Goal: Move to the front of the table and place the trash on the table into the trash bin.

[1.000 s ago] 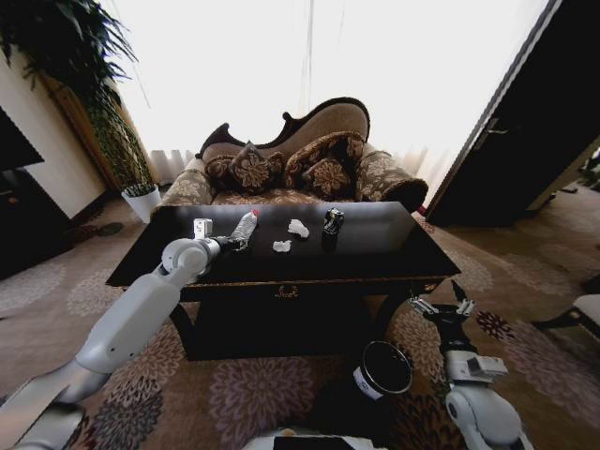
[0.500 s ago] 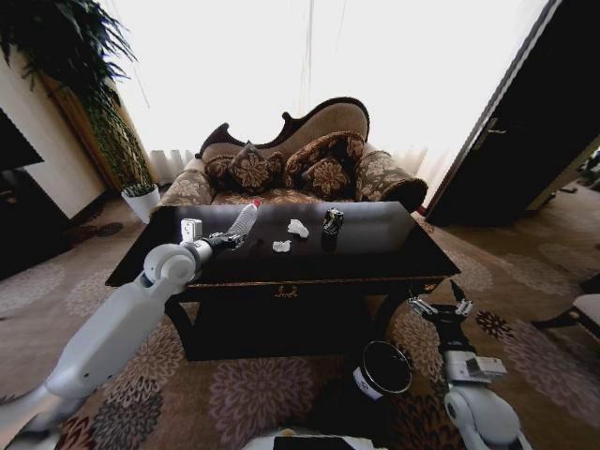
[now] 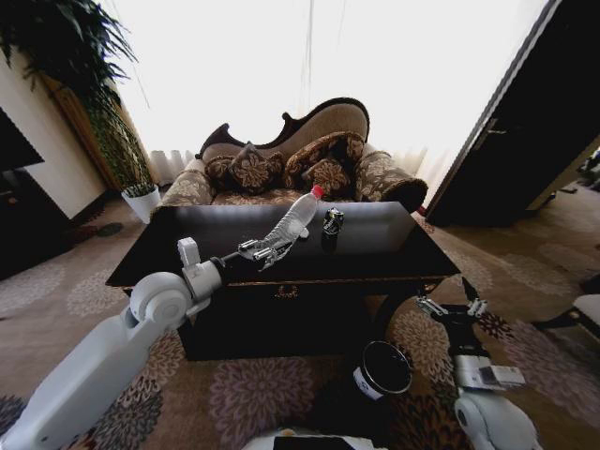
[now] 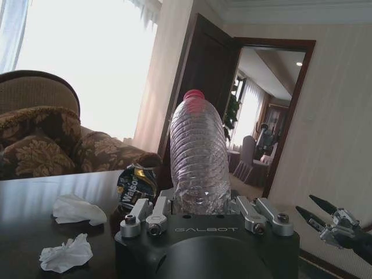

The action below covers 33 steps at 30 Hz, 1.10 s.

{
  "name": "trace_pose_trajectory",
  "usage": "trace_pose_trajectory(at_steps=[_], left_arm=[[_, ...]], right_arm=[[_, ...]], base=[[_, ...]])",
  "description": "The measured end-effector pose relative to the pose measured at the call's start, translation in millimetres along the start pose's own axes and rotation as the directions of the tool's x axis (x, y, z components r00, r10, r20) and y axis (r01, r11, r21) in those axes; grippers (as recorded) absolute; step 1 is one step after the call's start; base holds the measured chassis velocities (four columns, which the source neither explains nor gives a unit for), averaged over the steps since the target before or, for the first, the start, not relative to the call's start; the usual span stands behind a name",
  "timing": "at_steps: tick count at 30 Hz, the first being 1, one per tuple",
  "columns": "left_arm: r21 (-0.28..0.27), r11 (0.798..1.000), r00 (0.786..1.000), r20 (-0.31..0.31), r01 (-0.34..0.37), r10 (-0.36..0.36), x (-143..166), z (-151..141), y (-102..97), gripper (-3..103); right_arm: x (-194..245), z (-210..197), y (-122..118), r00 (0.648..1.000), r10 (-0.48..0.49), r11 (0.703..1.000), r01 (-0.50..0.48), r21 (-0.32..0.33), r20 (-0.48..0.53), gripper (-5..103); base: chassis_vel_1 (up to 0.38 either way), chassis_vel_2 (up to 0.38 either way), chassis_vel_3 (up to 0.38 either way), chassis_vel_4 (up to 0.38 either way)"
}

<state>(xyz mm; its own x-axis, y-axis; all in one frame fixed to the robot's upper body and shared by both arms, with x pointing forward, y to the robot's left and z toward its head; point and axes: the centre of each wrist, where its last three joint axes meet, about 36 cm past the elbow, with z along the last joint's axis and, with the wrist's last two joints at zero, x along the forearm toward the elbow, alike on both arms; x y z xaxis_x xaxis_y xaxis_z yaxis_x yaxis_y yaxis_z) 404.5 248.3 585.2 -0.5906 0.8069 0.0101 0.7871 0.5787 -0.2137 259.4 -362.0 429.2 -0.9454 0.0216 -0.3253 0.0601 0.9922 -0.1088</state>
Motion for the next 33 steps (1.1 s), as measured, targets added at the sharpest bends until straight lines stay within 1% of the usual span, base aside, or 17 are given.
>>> trace_pose_trajectory(at_steps=[1, 2, 4, 7, 8, 9, 11, 12, 15, 17, 18, 19, 20, 21, 23, 26, 33], left_arm=[[-0.003, 1.000, 1.000, 0.003, -0.012, 0.012, 1, 5, -1.5, 39], [-0.003, 1.000, 1.000, 0.003, -0.012, 0.012, 1, 5, -1.5, 39], [-0.012, 1.000, 1.000, 0.001, -0.024, 0.024, 2, 11, -2.5, 39], [-0.044, 0.996, 0.997, -0.002, -0.078, 0.078, 6, 25, -3.8, 39], [-0.044, 0.996, 0.997, -0.002, -0.078, 0.078, 6, 25, -3.8, 39], [-0.044, 0.995, 0.996, 0.001, -0.088, 0.088, 7, 26, -3.8, 39], [-0.040, 0.991, 0.992, 0.015, -0.124, 0.125, 7, 30, -3.0, 39], [-0.040, 0.991, 0.992, 0.015, -0.124, 0.125, 7, 30, -3.0, 39], [-0.045, 0.987, 0.987, 0.024, -0.156, 0.158, 7, 33, -2.9, 39], [-0.056, 0.984, 0.985, 0.020, -0.170, 0.172, 6, 35, -3.5, 39], [-0.056, 0.984, 0.985, 0.020, -0.170, 0.172, 6, 35, -3.5, 39], [-0.070, 0.982, 0.984, 0.013, -0.177, 0.178, 6, 37, -3.8, 39], [-0.078, 0.980, 0.983, 0.007, -0.181, 0.182, 6, 38, -4.0, 39], [-0.095, 0.977, 0.982, -0.007, -0.191, 0.191, 6, 42, -4.9, 39], [-0.114, 0.972, 0.978, -0.027, -0.207, 0.206, 6, 47, -6.7, 38], [-0.131, 0.965, 0.974, -0.046, -0.227, 0.223, 5, 53, -8.0, 38], [-0.162, 0.951, 0.965, -0.068, -0.263, 0.255, 2, 57, -5.6, 38]], right_arm=[[-1, -3, 2, 0.999, -0.038, 0.998, 0.039, -0.053, 0.022, 100], [-1, -3, 2, 0.999, -0.038, 0.998, 0.039, -0.053, 0.022, 100], [-3, -8, 6, 0.996, -0.077, 0.987, 0.083, -0.135, 0.050, 100], [-9, -20, 15, 0.981, -0.153, 0.931, 0.183, -0.317, 0.117, 100], [-9, -20, 15, 0.981, -0.153, 0.931, 0.183, -0.317, 0.117, 100], [-10, -23, 16, 0.978, -0.168, 0.914, 0.203, -0.352, 0.127, 100], [-12, -32, 21, 0.958, -0.238, 0.851, 0.285, -0.442, 0.159, 100], [-12, -32, 21, 0.958, -0.238, 0.851, 0.285, -0.442, 0.159, 100], [-12, -39, 28, 0.920, -0.347, 0.761, 0.389, -0.519, 0.181, 100], [-11, -43, 33, 0.903, -0.390, 0.708, 0.420, -0.568, 0.182, 100], [-11, -43, 33, 0.903, -0.390, 0.708, 0.420, -0.568, 0.182, 100], [-11, -45, 36, 0.893, -0.412, 0.674, 0.432, -0.599, 0.180, 100], [-11, -45, 38, 0.889, -0.421, 0.661, 0.437, -0.610, 0.180, 100], [-10, -45, 41, 0.876, -0.445, 0.635, 0.453, -0.626, 0.183, 100], [-8, -44, 44, 0.861, -0.472, 0.610, 0.474, -0.636, 0.189, 100], [-5, -42, 49, 0.848, -0.494, 0.596, 0.490, -0.637, 0.190, 100], [1, -31, 54, 0.844, -0.514, 0.598, 0.480, -0.642, 0.153, 100]], base=[[0.000, 0.000, 0.000, 0.000], [0.000, 0.000, 0.000, 0.000], [0.000, 0.000, 0.000, 0.000], [0.000, 0.000, 0.000, 0.000], [0.000, 0.000, 0.000, 0.000], [0.000, 0.000, 0.000, 0.000], [0.000, 0.000, 0.000, 0.000], [0.000, 0.000, 0.000, 0.000], [0.000, 0.000, 0.000, 0.000], [0.000, 0.000, 0.000, 0.000], [0.000, 0.000, 0.000, 0.000], [0.000, 0.000, 0.000, 0.000], [0.000, 0.000, 0.000, 0.000], [0.000, 0.000, 0.000, 0.000], [0.000, 0.000, 0.000, 0.000], [0.000, 0.000, 0.000, 0.000], [0.000, 0.000, 0.000, 0.000]])
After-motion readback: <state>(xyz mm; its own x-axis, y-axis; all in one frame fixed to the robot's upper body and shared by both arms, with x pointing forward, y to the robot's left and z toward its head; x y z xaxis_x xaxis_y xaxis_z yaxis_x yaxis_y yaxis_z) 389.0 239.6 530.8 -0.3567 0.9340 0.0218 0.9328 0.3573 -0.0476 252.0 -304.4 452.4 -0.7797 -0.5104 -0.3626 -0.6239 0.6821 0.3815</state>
